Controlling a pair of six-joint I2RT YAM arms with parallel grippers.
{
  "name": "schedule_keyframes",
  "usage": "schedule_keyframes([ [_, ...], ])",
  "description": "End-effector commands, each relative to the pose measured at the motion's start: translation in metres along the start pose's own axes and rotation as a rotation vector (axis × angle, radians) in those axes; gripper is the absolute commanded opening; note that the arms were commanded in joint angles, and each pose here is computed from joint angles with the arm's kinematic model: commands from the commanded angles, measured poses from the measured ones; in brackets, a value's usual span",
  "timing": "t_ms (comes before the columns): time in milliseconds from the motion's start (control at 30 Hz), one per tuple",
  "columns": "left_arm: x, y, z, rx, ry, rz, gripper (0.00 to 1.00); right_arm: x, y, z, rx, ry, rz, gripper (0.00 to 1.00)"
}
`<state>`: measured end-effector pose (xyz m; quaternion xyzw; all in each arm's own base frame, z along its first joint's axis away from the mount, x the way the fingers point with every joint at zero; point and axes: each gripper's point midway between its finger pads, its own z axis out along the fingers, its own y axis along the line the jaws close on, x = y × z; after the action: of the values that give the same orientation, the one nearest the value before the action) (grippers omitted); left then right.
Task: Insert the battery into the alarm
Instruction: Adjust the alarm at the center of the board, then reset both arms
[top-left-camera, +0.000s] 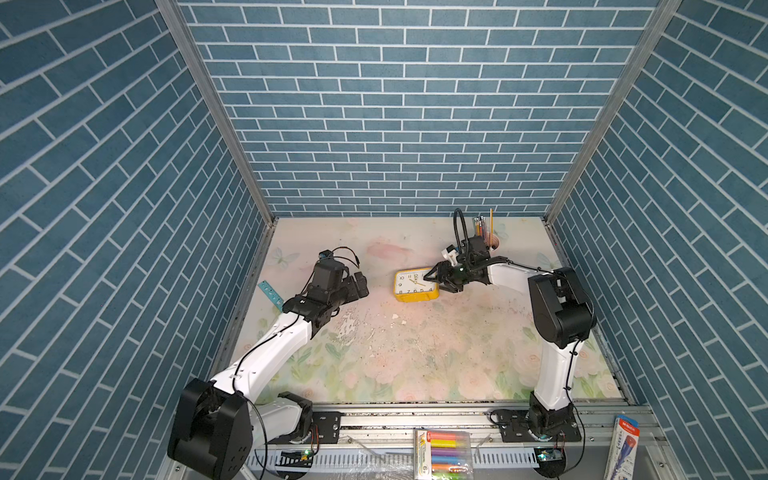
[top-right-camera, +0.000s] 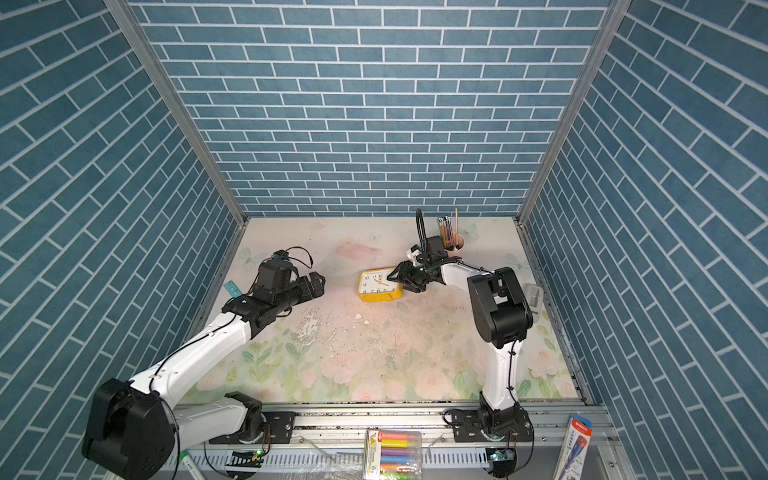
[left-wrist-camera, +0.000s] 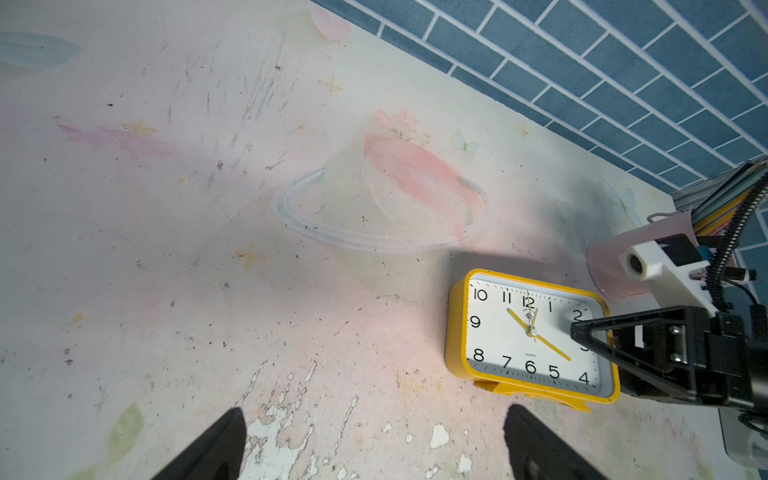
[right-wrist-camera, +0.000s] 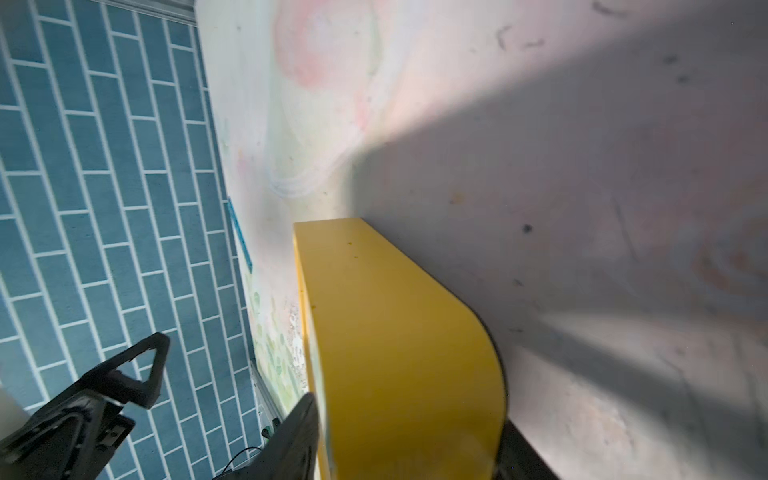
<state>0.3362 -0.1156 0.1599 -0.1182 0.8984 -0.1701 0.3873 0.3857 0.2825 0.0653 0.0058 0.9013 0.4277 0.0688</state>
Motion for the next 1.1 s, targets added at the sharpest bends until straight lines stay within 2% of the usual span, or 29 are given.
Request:
schedule_keyframes([
  [0, -0.002, 0.009, -0.006, -0.027, -0.020, 0.018, 0.98, -0.004, -0.017, -0.001, 0.103, -0.006, -0.013, 0.61],
  [33, -0.002, 0.011, -0.007, -0.033, -0.025, 0.028, 0.98, -0.005, -0.021, -0.002, 0.127, -0.013, -0.014, 0.63],
  [133, -0.001, 0.019, -0.012, -0.061, -0.037, 0.063, 0.98, -0.011, -0.029, -0.013, 0.219, -0.061, -0.017, 0.77],
  [200, -0.003, 0.028, -0.017, -0.090, -0.050, 0.080, 0.99, -0.014, -0.028, -0.023, 0.278, -0.094, -0.049, 0.81],
  [333, -0.010, 0.046, -0.028, -0.145, -0.100, 0.127, 0.99, -0.019, -0.010, -0.046, 0.332, -0.185, -0.163, 0.81],
  [467, -0.014, 0.061, -0.031, -0.212, -0.145, 0.189, 0.99, -0.017, 0.024, -0.069, 0.307, -0.291, -0.333, 0.81],
  [567, -0.018, 0.073, -0.032, -0.275, -0.172, 0.241, 0.99, -0.009, 0.026, -0.098, 0.381, -0.390, -0.438, 0.81],
  [667, -0.020, 0.083, -0.027, -0.316, -0.206, 0.310, 0.99, -0.001, 0.008, -0.142, 0.516, -0.546, -0.515, 0.85],
  [733, -0.018, 0.093, -0.023, -0.362, -0.230, 0.356, 0.99, 0.002, -0.018, -0.177, 0.666, -0.661, -0.535, 0.99],
  [833, -0.025, 0.104, -0.022, -0.408, -0.276, 0.392, 1.00, 0.006, -0.067, -0.221, 0.866, -0.753, -0.489, 0.99],
  [933, -0.036, 0.116, -0.021, -0.463, -0.343, 0.426, 1.00, 0.008, -0.109, -0.250, 0.948, -0.814, -0.417, 0.96],
  [967, -0.034, 0.122, -0.017, -0.465, -0.359, 0.421, 0.99, 0.007, -0.117, -0.260, 0.959, -0.831, -0.384, 0.99],
  [1067, -0.026, 0.142, -0.007, -0.463, -0.391, 0.384, 0.99, -0.001, -0.139, -0.279, 0.983, -0.928, -0.395, 0.99],
])
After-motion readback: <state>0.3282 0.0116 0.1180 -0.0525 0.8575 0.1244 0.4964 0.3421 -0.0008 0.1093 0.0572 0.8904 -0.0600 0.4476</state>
